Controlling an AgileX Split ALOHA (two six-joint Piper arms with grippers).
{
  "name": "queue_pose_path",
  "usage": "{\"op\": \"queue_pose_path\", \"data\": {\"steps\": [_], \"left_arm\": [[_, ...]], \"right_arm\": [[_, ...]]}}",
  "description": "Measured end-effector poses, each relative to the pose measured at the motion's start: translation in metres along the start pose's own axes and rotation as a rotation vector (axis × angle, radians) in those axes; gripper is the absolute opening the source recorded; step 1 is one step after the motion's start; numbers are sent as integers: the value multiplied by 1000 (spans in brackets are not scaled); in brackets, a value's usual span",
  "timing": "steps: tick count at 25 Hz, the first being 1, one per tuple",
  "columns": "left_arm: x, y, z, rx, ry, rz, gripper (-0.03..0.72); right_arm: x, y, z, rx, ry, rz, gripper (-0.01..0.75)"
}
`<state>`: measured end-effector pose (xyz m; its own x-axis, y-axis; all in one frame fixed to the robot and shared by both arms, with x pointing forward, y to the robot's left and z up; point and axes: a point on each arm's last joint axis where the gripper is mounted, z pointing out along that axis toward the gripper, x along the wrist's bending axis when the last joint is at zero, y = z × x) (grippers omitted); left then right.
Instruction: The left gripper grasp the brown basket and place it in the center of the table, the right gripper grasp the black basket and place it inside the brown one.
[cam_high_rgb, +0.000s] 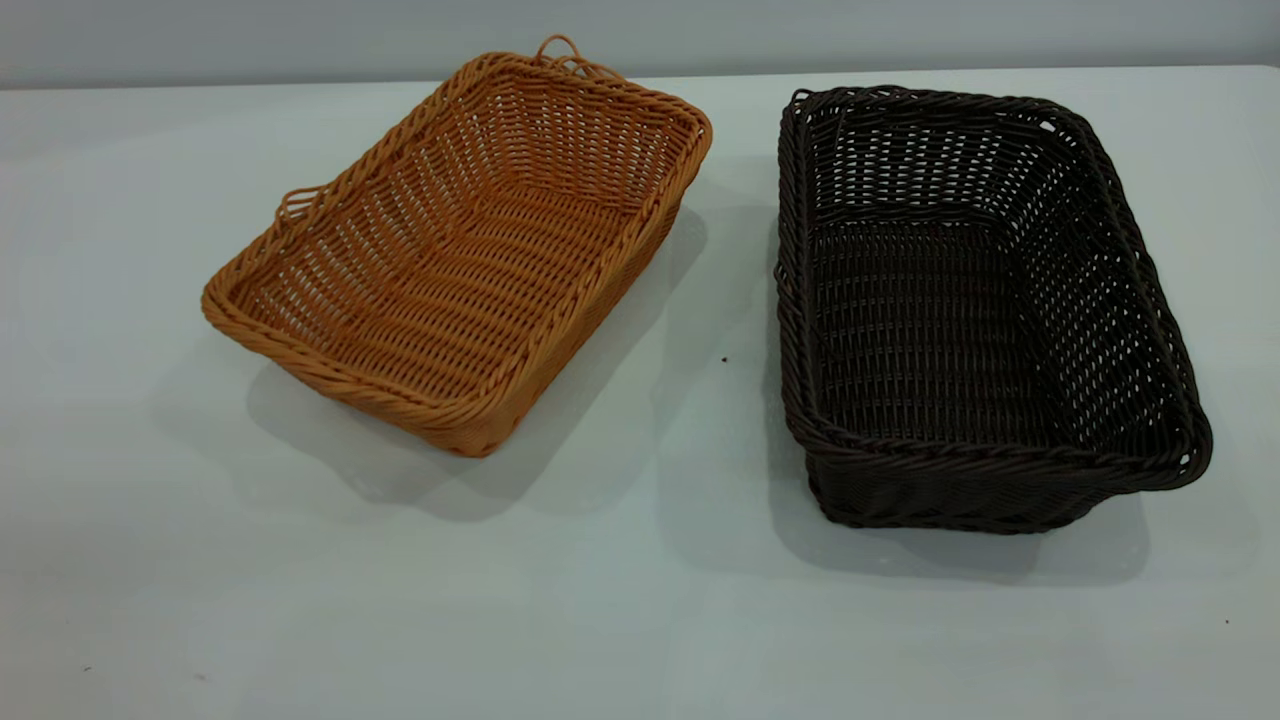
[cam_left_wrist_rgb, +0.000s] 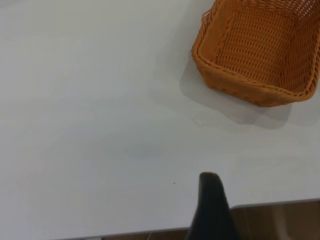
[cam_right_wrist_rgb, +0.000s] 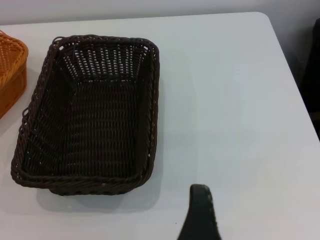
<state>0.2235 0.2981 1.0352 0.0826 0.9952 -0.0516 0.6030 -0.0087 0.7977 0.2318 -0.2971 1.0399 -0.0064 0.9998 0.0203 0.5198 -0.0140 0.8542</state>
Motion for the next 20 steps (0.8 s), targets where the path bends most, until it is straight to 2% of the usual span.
{"op": "queue_pose_path", "data": {"steps": [20], "left_arm": [[0,0,0,0,0,0,467]], "right_arm": [[0,0,0,-4,3,2,484]]}}
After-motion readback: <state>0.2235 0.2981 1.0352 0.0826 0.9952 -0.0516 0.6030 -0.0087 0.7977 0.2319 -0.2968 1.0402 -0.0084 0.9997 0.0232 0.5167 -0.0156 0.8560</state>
